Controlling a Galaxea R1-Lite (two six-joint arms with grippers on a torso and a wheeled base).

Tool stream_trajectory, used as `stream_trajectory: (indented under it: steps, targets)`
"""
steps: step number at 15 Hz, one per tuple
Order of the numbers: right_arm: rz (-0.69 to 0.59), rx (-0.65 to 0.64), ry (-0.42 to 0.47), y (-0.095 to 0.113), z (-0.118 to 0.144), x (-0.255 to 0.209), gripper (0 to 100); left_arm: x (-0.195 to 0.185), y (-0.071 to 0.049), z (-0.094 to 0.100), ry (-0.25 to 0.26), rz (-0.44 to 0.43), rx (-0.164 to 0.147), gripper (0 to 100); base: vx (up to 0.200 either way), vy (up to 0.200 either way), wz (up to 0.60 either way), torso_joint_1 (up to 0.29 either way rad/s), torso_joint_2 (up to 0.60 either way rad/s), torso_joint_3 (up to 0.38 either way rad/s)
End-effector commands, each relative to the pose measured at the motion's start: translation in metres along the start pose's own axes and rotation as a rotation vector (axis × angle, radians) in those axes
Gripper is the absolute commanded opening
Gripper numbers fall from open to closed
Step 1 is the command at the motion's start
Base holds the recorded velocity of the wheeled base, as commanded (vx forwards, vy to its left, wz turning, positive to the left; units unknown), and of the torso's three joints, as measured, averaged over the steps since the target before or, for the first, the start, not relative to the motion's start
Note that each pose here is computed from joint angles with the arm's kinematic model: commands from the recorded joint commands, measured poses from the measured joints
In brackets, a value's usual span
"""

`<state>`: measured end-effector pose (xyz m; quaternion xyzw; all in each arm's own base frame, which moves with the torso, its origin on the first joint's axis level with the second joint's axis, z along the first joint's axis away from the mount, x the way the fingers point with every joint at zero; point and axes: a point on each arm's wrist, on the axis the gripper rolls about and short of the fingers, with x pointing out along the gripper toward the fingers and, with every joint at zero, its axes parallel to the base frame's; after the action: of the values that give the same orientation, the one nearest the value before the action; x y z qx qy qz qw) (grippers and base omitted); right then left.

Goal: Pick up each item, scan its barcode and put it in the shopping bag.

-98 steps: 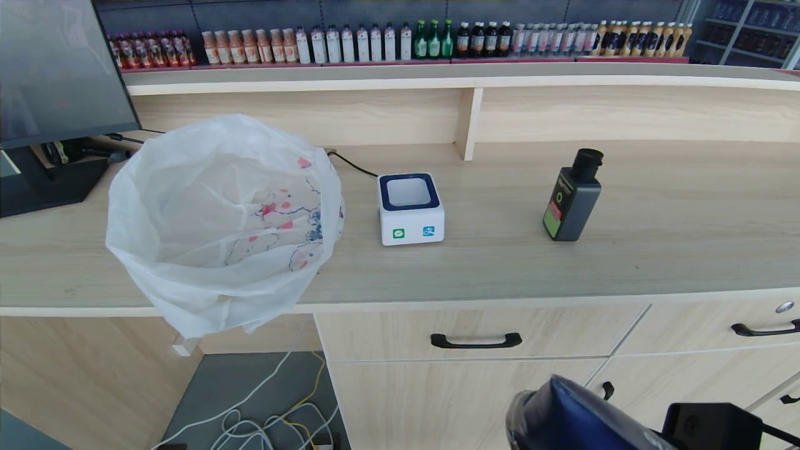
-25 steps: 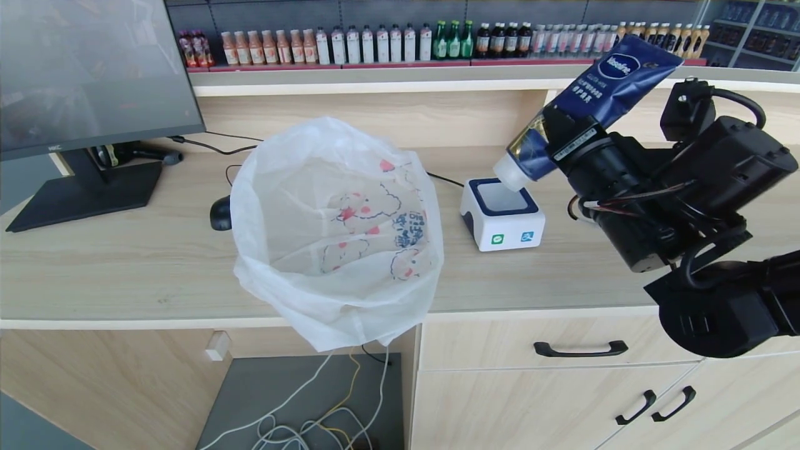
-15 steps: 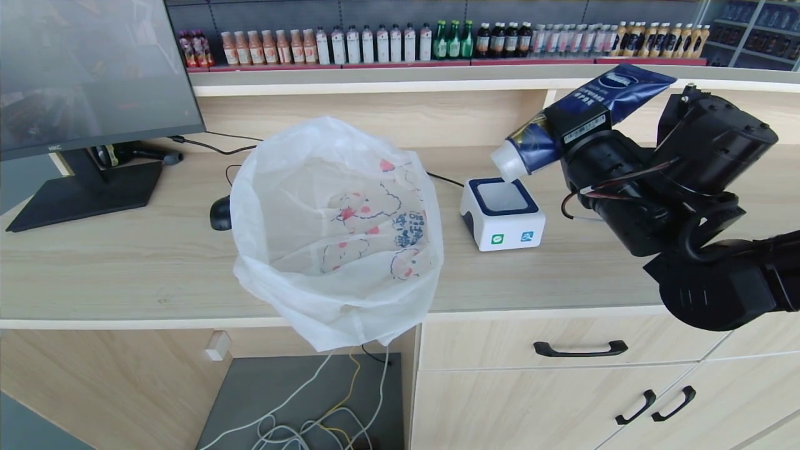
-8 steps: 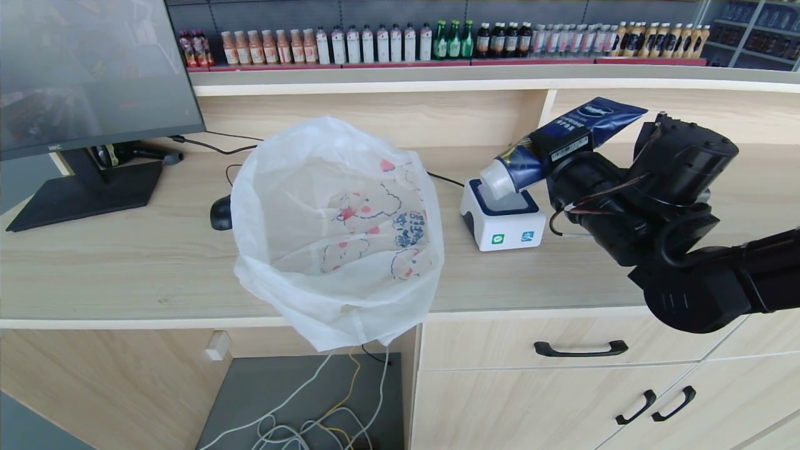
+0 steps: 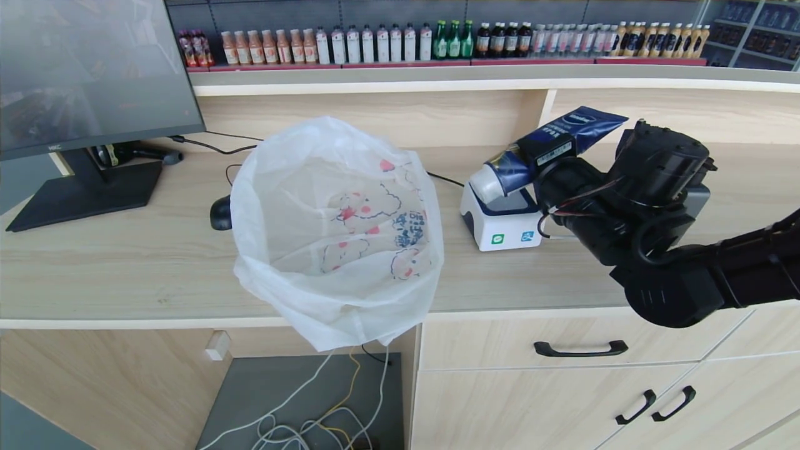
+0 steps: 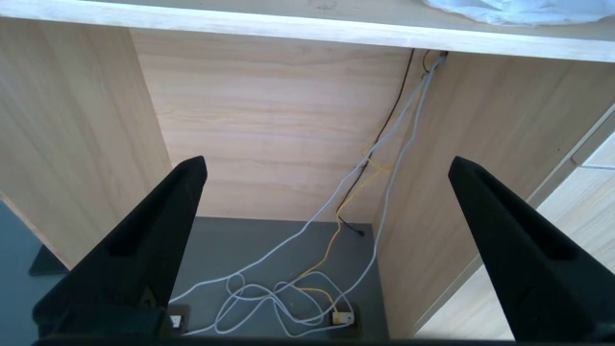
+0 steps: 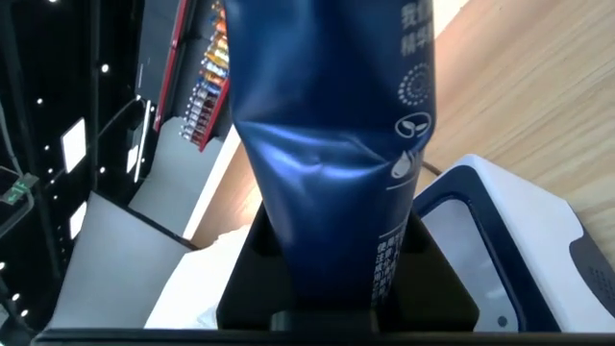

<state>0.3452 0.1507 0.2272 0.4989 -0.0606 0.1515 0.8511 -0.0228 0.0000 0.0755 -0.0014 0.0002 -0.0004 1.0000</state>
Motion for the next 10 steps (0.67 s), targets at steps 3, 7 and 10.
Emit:
stream_trajectory:
  steps: [3,7,10]
  targets:
    - [-0.03,0.009,-0.012,-0.015,0.001,0.009,0,0.0,0.0,0.0,0.0,0.001,0.0,100,0.0,0.0,0.0,0.0,0.0,0.0]
    - [-0.003,0.023,-0.019,-0.007,0.0,0.013,0,0.0,0.0,0.0,0.0,0.001,0.0,100,0.0,0.0,0.0,0.0,0.0,0.0]
    - [0.011,0.027,-0.021,-0.003,0.0,0.014,0,0.0,0.0,0.0,0.0,0.001,0.0,100,0.0,0.0,0.0,0.0,0.0,0.0]
